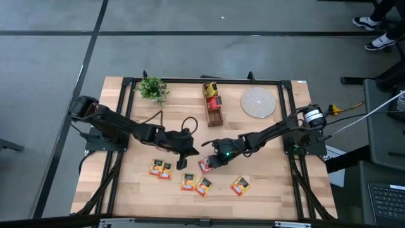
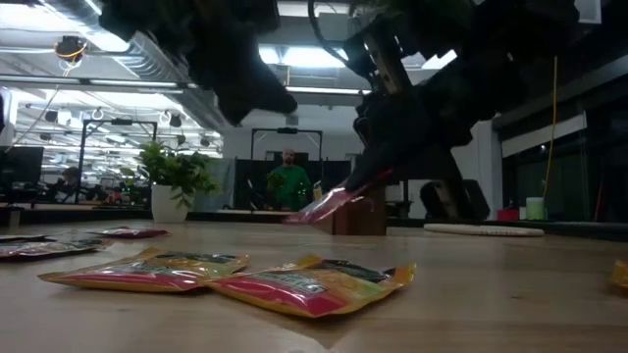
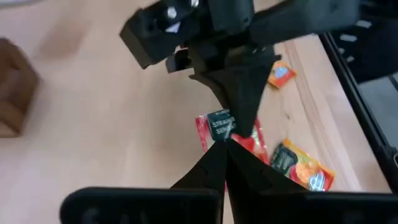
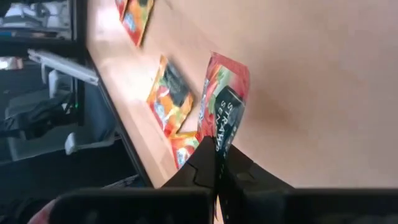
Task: Pick & Place Tea
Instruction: Put the red tea bag into the middle section of the wooden organizer
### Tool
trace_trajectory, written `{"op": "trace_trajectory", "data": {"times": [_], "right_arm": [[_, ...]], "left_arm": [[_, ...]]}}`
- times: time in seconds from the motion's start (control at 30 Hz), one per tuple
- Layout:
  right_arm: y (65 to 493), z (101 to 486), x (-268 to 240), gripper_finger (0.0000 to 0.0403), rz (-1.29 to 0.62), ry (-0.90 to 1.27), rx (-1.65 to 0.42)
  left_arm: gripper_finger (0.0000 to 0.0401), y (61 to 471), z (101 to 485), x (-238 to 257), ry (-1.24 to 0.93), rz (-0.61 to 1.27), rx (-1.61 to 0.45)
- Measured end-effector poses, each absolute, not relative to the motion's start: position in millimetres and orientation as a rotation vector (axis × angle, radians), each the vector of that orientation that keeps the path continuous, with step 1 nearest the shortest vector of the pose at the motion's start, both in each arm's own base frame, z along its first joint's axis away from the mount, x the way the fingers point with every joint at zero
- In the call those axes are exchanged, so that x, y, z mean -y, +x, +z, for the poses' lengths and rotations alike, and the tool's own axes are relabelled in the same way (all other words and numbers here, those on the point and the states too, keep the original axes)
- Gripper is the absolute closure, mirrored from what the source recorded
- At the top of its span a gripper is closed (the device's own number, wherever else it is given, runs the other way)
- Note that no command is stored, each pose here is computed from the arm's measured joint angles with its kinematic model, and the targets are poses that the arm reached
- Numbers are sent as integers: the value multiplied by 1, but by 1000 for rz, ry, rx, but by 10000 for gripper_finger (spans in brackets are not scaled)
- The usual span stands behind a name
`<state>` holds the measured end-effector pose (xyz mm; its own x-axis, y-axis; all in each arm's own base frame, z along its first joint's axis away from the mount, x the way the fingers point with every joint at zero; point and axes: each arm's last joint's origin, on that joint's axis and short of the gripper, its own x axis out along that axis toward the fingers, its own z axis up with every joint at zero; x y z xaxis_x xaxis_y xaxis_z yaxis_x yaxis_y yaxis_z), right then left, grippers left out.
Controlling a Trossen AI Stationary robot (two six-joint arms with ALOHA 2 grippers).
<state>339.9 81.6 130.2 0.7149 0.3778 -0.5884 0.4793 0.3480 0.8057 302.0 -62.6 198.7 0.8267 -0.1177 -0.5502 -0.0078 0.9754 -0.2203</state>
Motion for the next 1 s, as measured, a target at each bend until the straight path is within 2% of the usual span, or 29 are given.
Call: {"op": "trace_trajectory", "data": {"times": [0.2,0.4,0.6,0.77,1.0], "right_arm": [[333,155,-63,399,-101,1209,-802],[321,188,-44,400,-69,1074,-752],[304,213,-37,400,-2,883,-731],[304,233,-37,400,78,698,-689],[316,256,-36,400,54,485,-755]], "left_arm": [[398,291,217,58,-198,16,-560],[398,283,234,51,-212,27,-510],[383,282,244,30,-381,0,-484],[338,283,245,11,-530,-140,-522],[245,286,255,1,-568,-214,-427]]}}
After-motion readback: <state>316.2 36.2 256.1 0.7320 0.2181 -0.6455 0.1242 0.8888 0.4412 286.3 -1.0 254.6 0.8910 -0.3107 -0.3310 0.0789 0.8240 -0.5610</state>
